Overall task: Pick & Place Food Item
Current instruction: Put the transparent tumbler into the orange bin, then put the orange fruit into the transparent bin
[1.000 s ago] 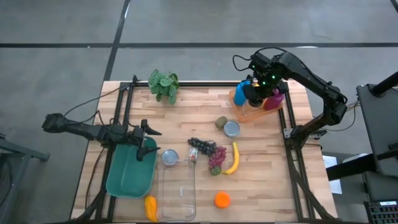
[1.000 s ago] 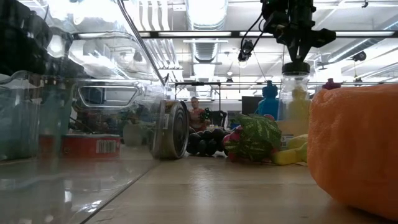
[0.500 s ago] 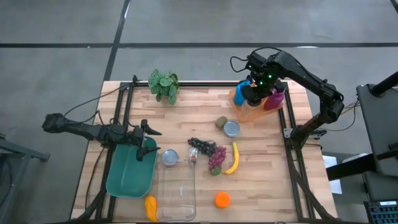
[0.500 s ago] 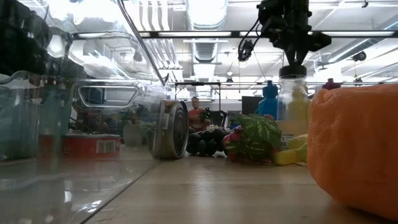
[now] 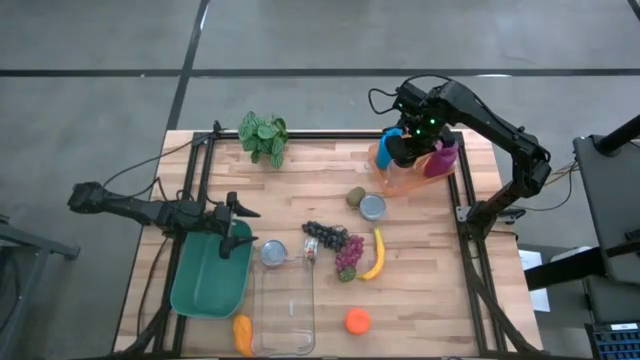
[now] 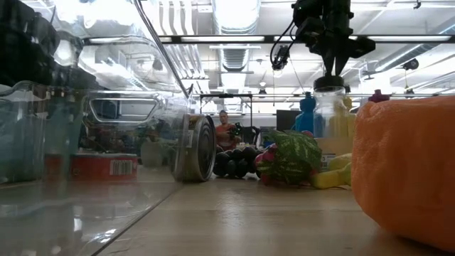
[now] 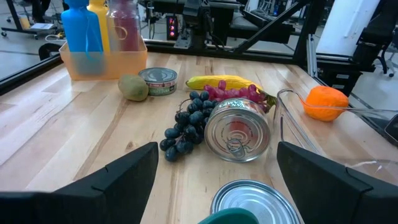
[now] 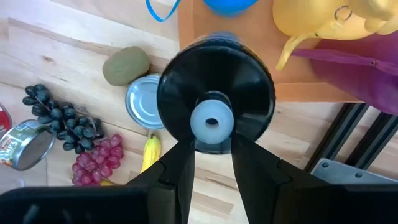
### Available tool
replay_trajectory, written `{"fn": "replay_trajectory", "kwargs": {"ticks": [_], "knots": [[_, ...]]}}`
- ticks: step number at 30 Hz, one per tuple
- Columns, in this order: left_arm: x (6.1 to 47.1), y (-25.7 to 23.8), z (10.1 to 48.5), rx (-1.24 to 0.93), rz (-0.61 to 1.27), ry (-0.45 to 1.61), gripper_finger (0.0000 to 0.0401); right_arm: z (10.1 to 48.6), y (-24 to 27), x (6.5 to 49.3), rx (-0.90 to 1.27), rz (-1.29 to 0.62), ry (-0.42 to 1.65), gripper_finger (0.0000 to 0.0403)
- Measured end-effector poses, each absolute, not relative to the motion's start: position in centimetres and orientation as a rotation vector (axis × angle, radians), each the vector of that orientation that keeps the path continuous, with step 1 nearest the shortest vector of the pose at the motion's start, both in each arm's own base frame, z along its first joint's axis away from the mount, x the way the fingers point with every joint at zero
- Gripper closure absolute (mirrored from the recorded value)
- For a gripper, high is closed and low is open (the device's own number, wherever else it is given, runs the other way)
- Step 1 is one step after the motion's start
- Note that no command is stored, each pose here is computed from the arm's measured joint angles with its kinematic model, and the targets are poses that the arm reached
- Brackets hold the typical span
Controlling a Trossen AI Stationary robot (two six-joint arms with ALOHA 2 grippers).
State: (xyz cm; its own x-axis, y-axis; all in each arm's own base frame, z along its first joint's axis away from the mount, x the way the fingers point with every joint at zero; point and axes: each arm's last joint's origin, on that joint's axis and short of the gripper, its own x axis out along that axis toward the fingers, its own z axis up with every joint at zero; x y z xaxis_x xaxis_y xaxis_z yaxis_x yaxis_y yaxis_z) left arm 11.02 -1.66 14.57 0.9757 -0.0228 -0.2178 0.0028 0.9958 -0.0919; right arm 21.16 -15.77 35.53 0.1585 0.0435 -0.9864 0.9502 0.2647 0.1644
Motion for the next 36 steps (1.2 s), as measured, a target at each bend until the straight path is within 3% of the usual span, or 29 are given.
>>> {"fn": "replay_trajectory", "kwargs": {"ticks": [21, 36], "knots": [[11.0, -1.7, 14.6, -0.091, -0.013, 0.22, 0.0065, 36.5, -15.1, 21.0, 1.072, -0.864, 1.193, 0.0303], [11.0, -1.7, 14.6, -0.091, -0.013, 0.221, 0.0065, 40.3, -7.9, 19.7, 0.837, -0.855, 1.044, 0.0303]]}}
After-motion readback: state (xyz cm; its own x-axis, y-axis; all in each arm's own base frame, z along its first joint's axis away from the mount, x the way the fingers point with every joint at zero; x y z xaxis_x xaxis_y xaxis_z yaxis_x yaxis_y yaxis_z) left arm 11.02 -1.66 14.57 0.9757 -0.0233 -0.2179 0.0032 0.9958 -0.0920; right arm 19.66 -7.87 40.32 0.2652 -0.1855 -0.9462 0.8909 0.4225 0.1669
